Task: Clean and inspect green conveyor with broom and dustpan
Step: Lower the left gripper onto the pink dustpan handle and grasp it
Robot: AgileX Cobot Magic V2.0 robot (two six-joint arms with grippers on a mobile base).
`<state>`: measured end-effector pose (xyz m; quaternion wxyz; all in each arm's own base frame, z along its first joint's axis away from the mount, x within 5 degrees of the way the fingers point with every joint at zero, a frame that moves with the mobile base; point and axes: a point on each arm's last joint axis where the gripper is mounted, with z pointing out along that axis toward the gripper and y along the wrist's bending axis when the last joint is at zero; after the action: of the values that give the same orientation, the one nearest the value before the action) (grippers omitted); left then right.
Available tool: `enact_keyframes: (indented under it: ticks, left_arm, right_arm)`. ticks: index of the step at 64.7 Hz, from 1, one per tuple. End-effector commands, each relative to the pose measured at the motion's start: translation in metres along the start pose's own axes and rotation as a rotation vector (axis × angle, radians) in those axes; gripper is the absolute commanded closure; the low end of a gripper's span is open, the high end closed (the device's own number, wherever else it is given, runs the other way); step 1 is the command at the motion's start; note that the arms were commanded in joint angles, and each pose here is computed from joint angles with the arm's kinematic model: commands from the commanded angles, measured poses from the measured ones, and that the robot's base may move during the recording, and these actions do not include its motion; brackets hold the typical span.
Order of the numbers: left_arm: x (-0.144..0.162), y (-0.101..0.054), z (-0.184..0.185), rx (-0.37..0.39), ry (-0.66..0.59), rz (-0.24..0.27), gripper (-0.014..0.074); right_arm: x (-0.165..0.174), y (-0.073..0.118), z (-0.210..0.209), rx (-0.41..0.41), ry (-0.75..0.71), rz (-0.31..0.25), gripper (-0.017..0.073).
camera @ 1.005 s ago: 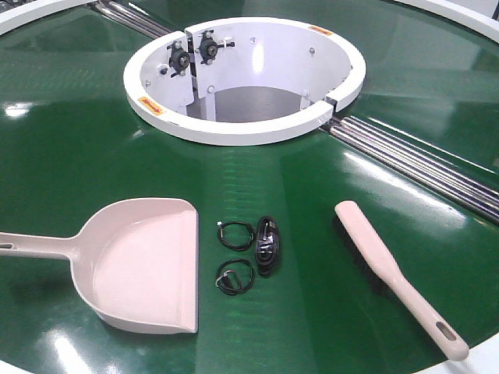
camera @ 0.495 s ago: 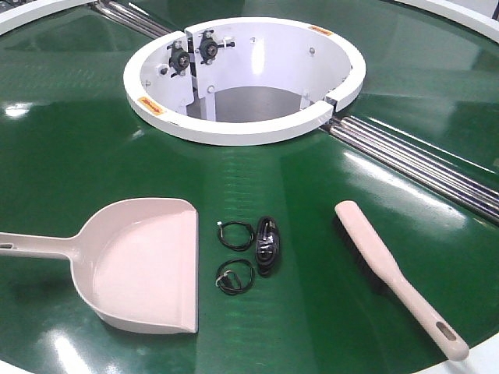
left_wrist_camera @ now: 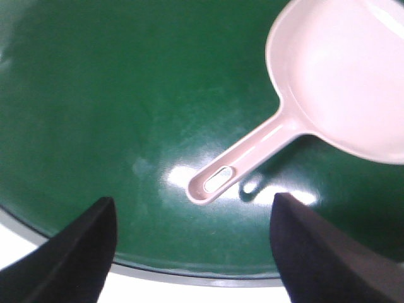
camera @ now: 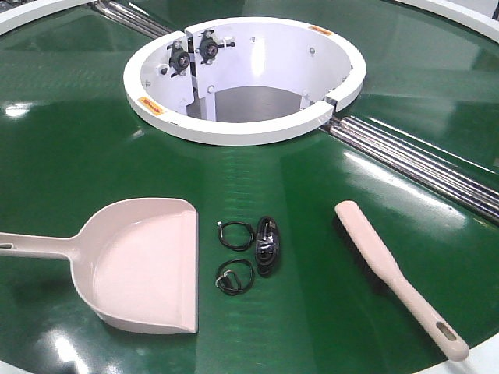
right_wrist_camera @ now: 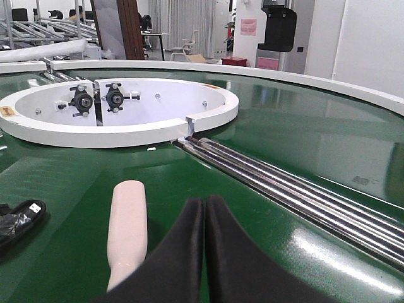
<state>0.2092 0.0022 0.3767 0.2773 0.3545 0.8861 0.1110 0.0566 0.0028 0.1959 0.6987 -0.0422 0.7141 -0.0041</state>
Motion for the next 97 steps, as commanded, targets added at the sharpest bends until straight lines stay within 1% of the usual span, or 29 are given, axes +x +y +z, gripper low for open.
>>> enact_keyframes:
  ticks: [1, 4, 10, 14, 15, 20, 27, 33, 38, 42, 48, 54, 62, 71, 82, 88, 97]
  left_arm:
    - [-0.013, 0.01, 0.01, 0.02, -0.015, 0.092, 0.0108]
    - [-0.018, 0.011, 0.022, 0.049, -0.005, 0.107, 0.0108]
    - [-0.025, 0.008, 0.044, 0.111, 0.02, 0.119, 0.0104]
    - [-0.03, 0.005, 0.058, 0.146, 0.041, 0.142, 0.0097]
    - [-0.031, 0.004, 0.06, 0.153, 0.043, 0.156, 0.0093]
    - [-0.037, 0.002, 0.074, 0.17, 0.051, 0.208, 0.0067]
    - [-0.042, 0.002, 0.085, 0.164, 0.043, 0.259, 0.0035]
    - [-0.043, 0.003, 0.089, 0.147, 0.048, 0.338, 0.0021]
    - [-0.041, 0.005, 0.09, 0.133, 0.063, 0.429, 0.0021]
    - [-0.04, 0.005, 0.09, 0.136, 0.077, 0.49, 0.0021]
    - [-0.039, 0.004, 0.092, 0.162, 0.086, 0.536, 0.0021]
    - [-0.037, 0.003, 0.096, 0.189, 0.105, 0.54, 0.0021]
    - [-0.037, 0.001, 0.106, 0.229, 0.127, 0.579, 0.0021]
    - [-0.036, 0.0, 0.12, 0.263, 0.149, 0.585, 0.0021]
    - [-0.036, -0.001, 0.135, 0.299, 0.162, 0.633, 0.0021]
    - [-0.035, -0.002, 0.143, 0.315, 0.173, 0.636, 0.0021]
    - [-0.034, -0.004, 0.155, 0.352, 0.19, 0.659, 0.0021]
  right_arm:
    - [-0.006, 0.0, -0.001, 0.009, -0.081, -0.006, 0.0568]
    - [-0.006, 0.0, -0.001, 0.009, -0.081, -0.006, 0.0568]
    - [-0.006, 0.0, -0.001, 0.009, -0.081, -0.006, 0.0568]
    - [-0.006, 0.0, -0.001, 0.009, -0.081, -0.006, 0.0568]
    - [-0.006, 0.0, -0.001, 0.009, -0.081, -0.006, 0.0568]
    - [-0.006, 0.0, -0.001, 0.009, -0.081, -0.006, 0.0568]
    - [-0.006, 0.0, -0.001, 0.009, -0.081, -0.006, 0.0568]
    - [-0.006, 0.0, -0.001, 0.009, -0.081, -0.006, 0.0568]
    - [-0.006, 0.0, -0.001, 0.009, -0.081, -0.006, 0.0568]
    - [-0.006, 0.0, -0.001, 0.009, -0.082, -0.006, 0.0568]
    - [-0.006, 0.0, -0.001, 0.009, -0.082, -0.006, 0.0568]
    - [-0.006, 0.0, -0.001, 0.009, -0.082, -0.006, 0.0568]
    - [-0.006, 0.0, -0.001, 0.009, -0.082, -0.006, 0.0568]
    - [-0.006, 0.0, -0.001, 0.009, -0.082, -0.006, 0.0568]
    - [-0.006, 0.0, -0.001, 0.009, -0.082, -0.006, 0.0568]
    - [-0.006, 0.0, -0.001, 0.009, -0.082, -0.006, 0.0568]
    - [-0.006, 0.0, -0.001, 0.009, -0.081, -0.006, 0.0568]
